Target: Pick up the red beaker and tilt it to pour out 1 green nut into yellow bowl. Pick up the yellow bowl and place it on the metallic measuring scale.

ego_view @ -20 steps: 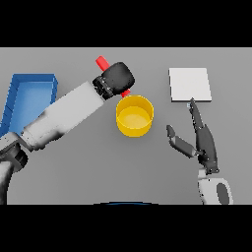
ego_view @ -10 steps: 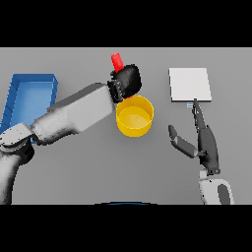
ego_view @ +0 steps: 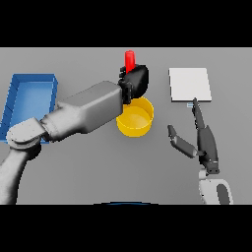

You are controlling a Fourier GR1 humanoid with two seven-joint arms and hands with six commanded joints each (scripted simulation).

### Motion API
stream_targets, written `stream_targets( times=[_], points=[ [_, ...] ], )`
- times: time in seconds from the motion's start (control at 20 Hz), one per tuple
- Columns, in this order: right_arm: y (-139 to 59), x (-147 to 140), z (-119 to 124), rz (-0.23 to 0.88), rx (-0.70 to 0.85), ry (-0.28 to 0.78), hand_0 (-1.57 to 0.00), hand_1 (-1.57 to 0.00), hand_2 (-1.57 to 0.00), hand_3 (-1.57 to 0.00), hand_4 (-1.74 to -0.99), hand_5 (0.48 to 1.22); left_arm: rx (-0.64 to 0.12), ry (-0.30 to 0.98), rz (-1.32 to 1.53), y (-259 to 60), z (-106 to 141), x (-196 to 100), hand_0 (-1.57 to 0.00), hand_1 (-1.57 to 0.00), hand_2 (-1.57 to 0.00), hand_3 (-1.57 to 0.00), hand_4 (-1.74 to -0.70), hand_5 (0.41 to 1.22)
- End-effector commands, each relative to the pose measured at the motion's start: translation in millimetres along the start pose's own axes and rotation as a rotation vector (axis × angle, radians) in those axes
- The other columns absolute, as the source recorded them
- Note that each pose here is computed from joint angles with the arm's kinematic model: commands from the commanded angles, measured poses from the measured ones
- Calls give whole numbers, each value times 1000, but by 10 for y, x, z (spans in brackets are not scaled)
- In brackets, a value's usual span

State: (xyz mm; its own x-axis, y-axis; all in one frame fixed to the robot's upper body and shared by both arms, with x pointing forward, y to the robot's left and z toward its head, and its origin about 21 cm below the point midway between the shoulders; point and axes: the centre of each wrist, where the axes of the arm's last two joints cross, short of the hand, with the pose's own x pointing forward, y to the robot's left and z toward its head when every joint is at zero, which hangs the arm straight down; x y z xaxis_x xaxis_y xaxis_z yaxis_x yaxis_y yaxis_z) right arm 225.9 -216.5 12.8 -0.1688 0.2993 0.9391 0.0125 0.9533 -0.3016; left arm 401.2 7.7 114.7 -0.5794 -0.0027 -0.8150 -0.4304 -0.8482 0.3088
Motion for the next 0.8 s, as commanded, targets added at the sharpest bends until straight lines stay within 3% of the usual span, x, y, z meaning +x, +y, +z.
stream_targets(
  times=[0.0,0.1,0.3,0.4,0.6,0.75],
  points=[
    [5,4,20,-12,-2,-11,1,1,1,1,-1154,635,-5,0,-14,8,5,-40,-1571,-1571,-1571,-1571,-1720,1221],
    [31,7,-9,-19,0,-4,1,1,1,1,-1153,636,-8,3,-52,65,44,-242,-1571,-1571,-1571,-1571,-1721,1221],
    [2,-5,-20,-18,17,-25,1,1,1,1,-1154,654,-15,135,-74,87,221,-844,-1571,-1571,-1571,-1571,-1725,1221],
    [36,-24,-3,-13,14,-24,1,1,1,1,-1160,660,9,221,-23,76,369,-1212,-1571,-1571,-1571,-1179,-1731,1221],
    [33,12,-11,-29,23,-43,1,1,1,1,-1156,658,19,476,289,-120,759,-1940,-1571,-1571,-1571,-1410,-1729,1221],
    [53,-3,-36,28,16,-30,1,1,1,1,-1140,637,94,644,744,-561,1085,-2241,-1571,-1571,-1571,-1427,-1735,1221]
  ],
)
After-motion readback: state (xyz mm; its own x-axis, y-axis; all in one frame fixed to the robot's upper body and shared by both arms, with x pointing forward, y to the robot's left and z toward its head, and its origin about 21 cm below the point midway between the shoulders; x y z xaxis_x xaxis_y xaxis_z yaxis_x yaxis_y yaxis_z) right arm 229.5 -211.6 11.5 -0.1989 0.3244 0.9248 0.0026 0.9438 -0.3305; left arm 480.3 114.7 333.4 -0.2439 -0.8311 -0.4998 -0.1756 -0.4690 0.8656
